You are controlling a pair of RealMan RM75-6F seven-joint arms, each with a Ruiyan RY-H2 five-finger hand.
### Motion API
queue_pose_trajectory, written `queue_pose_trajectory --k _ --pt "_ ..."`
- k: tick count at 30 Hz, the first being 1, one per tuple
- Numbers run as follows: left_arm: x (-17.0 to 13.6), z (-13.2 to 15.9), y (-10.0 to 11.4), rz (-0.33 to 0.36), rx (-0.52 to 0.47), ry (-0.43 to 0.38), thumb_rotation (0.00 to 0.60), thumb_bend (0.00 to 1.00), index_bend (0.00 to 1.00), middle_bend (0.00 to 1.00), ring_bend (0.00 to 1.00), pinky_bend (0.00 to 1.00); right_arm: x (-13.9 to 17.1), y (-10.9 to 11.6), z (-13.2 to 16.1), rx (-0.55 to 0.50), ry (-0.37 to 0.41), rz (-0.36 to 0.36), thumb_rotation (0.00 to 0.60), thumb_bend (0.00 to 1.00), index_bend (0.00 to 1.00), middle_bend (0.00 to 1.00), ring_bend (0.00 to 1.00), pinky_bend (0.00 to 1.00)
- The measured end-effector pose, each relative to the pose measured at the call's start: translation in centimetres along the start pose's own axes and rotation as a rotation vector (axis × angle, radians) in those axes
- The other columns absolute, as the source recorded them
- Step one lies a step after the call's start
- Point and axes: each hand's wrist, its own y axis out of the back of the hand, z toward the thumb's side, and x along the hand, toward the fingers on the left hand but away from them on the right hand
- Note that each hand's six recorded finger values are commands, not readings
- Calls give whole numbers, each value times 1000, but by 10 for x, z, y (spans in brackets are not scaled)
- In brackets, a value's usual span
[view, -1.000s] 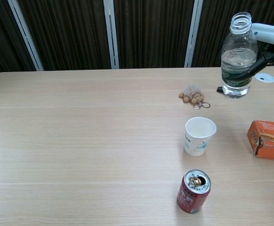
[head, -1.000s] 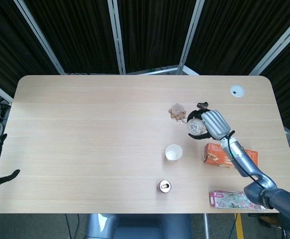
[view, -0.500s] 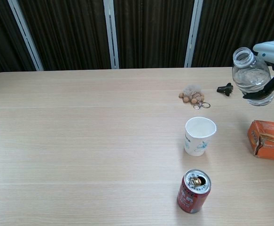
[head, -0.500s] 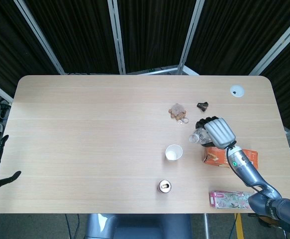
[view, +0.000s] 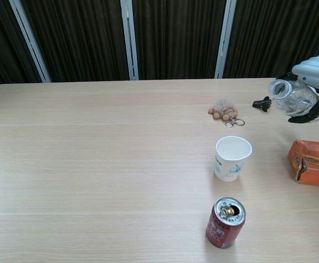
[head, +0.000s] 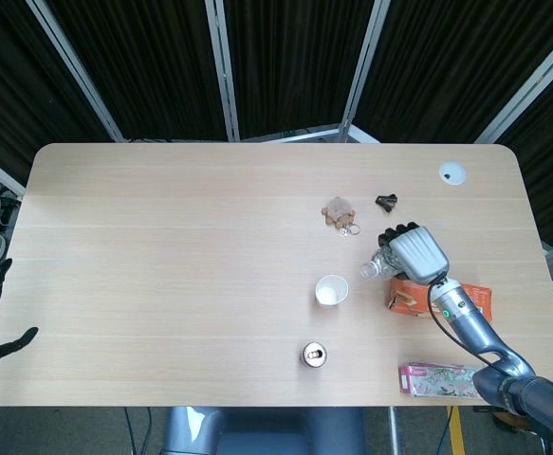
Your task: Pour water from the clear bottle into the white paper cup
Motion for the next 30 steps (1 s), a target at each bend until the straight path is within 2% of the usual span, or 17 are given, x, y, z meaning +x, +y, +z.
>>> queue_pose_trajectory --k 7,17,23,30 --pt "0 0 0 1 5 2 600 0 0 0 0 0 -2 -1 -1 33 -11 -8 600 601 481 594 515 475" --pt "0 0 -1 -1 9 3 600 0 0 0 0 0 -5 0 -2 108 -42 -23 600 600 481 596 517 476" --pt "0 0 -2 -5 9 5 600 0 0 0 0 0 -9 -8 -1 135 -62 -11 600 608 482 599 520 477" --pt "0 1 -4 -11 12 1 600 0 0 0 0 0 -12 -14 8 165 -50 -7 600 610 482 599 523 477"
